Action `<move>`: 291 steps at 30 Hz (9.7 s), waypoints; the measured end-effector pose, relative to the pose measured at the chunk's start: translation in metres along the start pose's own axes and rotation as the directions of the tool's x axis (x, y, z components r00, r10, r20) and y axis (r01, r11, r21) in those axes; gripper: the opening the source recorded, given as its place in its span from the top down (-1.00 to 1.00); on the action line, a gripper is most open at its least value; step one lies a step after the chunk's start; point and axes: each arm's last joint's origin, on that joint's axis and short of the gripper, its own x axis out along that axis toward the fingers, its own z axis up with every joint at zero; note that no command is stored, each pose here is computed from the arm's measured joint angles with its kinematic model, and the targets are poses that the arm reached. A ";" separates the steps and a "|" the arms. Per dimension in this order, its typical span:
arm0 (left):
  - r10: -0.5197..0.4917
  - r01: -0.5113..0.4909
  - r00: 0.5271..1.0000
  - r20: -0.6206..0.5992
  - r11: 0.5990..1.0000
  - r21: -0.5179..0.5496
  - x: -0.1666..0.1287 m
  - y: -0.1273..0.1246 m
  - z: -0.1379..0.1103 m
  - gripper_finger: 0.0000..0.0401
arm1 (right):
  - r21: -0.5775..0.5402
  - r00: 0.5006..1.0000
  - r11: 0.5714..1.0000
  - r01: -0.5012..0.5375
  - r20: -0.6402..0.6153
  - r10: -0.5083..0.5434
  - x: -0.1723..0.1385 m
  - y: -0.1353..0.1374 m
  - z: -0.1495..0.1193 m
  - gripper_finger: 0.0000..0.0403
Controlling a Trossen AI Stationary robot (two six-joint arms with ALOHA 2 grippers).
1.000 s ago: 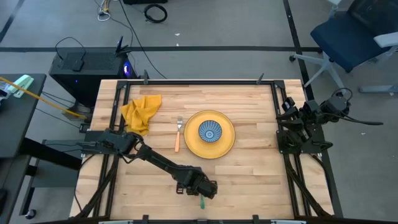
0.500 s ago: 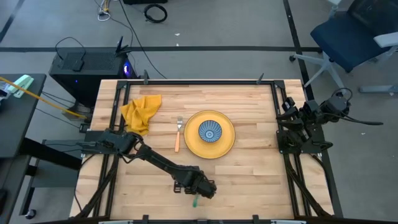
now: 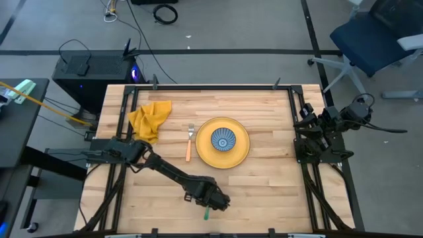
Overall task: Set table place
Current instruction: Put the green spoon into the blue bowl, then return to Home Position
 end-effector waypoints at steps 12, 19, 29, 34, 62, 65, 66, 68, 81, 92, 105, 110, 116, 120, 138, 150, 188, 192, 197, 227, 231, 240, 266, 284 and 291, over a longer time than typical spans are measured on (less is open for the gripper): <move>0.026 -0.025 1.000 -0.015 1.000 0.009 0.000 0.000 0.009 0.67 | 0.000 1.000 1.000 -0.001 0.000 0.001 0.000 0.000 0.000 0.46; 0.025 -0.025 1.000 -0.010 1.000 0.009 0.000 0.000 0.009 0.72 | 0.000 1.000 1.000 0.000 0.000 0.000 0.000 0.000 0.000 0.46; 0.023 -0.023 1.000 -0.008 0.999 0.022 0.000 0.000 0.009 0.95 | 0.000 1.000 1.000 -0.001 0.000 0.001 0.000 0.000 0.000 0.46; 0.004 -0.004 1.000 -0.010 1.000 0.020 0.000 -0.001 0.009 0.96 | 0.000 1.000 1.000 -0.001 0.000 0.001 0.000 0.000 0.000 0.46; -0.384 0.375 0.918 0.097 0.921 0.101 -0.255 -0.016 0.056 1.00 | 0.000 1.000 1.000 -0.001 0.000 0.001 0.000 0.000 0.000 0.46; -0.385 0.384 0.913 0.132 0.923 0.036 -0.272 -0.002 0.088 1.00 | 0.000 1.000 1.000 0.000 -0.001 0.000 0.000 0.000 0.000 0.46; -0.384 0.386 0.913 0.138 0.922 0.016 -0.277 0.001 0.098 1.00 | 0.000 1.000 1.000 0.000 -0.002 0.000 0.001 0.000 0.000 0.46; -0.387 0.394 0.912 0.134 0.919 -0.027 -0.286 0.007 0.118 1.00 | -0.003 1.000 1.000 0.001 -0.007 -0.001 0.001 0.000 -0.001 0.46; -0.415 0.415 0.910 -0.001 0.909 -0.039 -0.261 0.010 0.199 1.00 | -0.009 1.000 1.000 0.003 -0.026 -0.003 0.004 0.001 -0.002 0.46; -0.427 0.430 0.902 -0.055 0.902 0.044 -0.200 0.002 0.202 1.00 | -0.010 1.000 1.000 0.003 -0.027 -0.004 0.004 0.001 -0.002 0.46; -0.381 0.381 0.924 -0.030 0.913 0.147 -0.182 0.019 0.211 1.00 | -0.010 1.000 1.000 0.003 -0.027 -0.004 0.004 0.001 -0.002 0.46; -0.362 0.359 0.932 -0.020 0.916 0.179 -0.185 0.044 0.233 1.00 | -0.010 1.000 1.000 0.003 -0.027 -0.003 0.004 0.001 -0.002 0.46; -0.426 0.417 0.905 -0.022 0.873 0.255 -0.191 0.080 0.249 1.00 | -0.010 1.000 1.000 0.003 -0.028 -0.003 0.004 0.001 -0.002 0.46; -0.545 0.539 0.836 -0.062 0.795 0.280 -0.178 0.095 0.250 1.00 | -0.010 1.000 1.000 0.003 -0.029 -0.004 0.004 0.001 -0.002 0.46; -0.677 0.701 0.683 -0.273 0.713 -0.016 -0.127 0.122 0.240 1.00 | -0.013 0.999 1.000 0.005 -0.038 -0.005 0.006 0.002 -0.003 0.46; -0.678 0.663 0.676 -0.288 0.731 -0.164 -0.104 0.111 0.241 1.00 | -0.014 0.999 1.000 0.005 -0.041 -0.005 0.007 0.002 -0.003 0.46; -0.701 0.639 0.664 -0.262 0.713 -0.289 -0.060 0.103 0.262 1.00 | -0.018 0.999 1.000 0.006 -0.050 -0.007 0.007 0.002 -0.004 0.46; -0.700 0.629 0.665 -0.260 0.712 -0.310 -0.060 0.103 0.261 1.00 | -0.017 0.999 1.000 0.006 -0.049 -0.007 0.007 0.002 -0.004 0.46; -0.700 0.622 0.667 -0.254 0.711 -0.328 -0.060 0.103 0.261 1.00 | -0.017 0.999 1.000 0.006 -0.050 -0.007 0.007 0.002 -0.004 0.46; -0.699 0.623 0.674 -0.239 0.711 -0.326 -0.059 0.102 0.262 0.88 | -0.017 0.999 1.000 0.006 -0.049 -0.007 0.007 0.002 -0.004 0.46; -0.699 0.623 0.674 -0.239 0.712 -0.325 -0.059 0.102 0.262 0.82 | -0.017 0.999 1.000 0.006 -0.049 -0.007 0.007 0.002 -0.004 0.46; -0.701 0.633 0.674 -0.233 0.711 -0.307 -0.060 0.104 0.264 0.71 | -0.017 0.999 1.000 0.006 -0.049 -0.007 0.007 0.002 -0.004 0.46; -0.668 0.607 0.710 -0.225 0.741 -0.287 -0.058 0.114 0.273 0.64 | -0.017 0.999 1.000 0.006 -0.049 -0.007 0.007 0.002 -0.004 0.46; -0.685 0.635 0.697 -0.212 0.727 -0.264 -0.060 0.112 0.275 0.58 | -0.017 0.999 1.000 0.006 -0.049 -0.007 0.007 0.002 -0.004 0.46; -0.701 0.655 0.683 -0.204 0.712 -0.252 -0.061 0.111 0.276 0.56 | -0.017 0.999 1.000 0.006 -0.049 -0.007 0.007 0.002 -0.004 0.46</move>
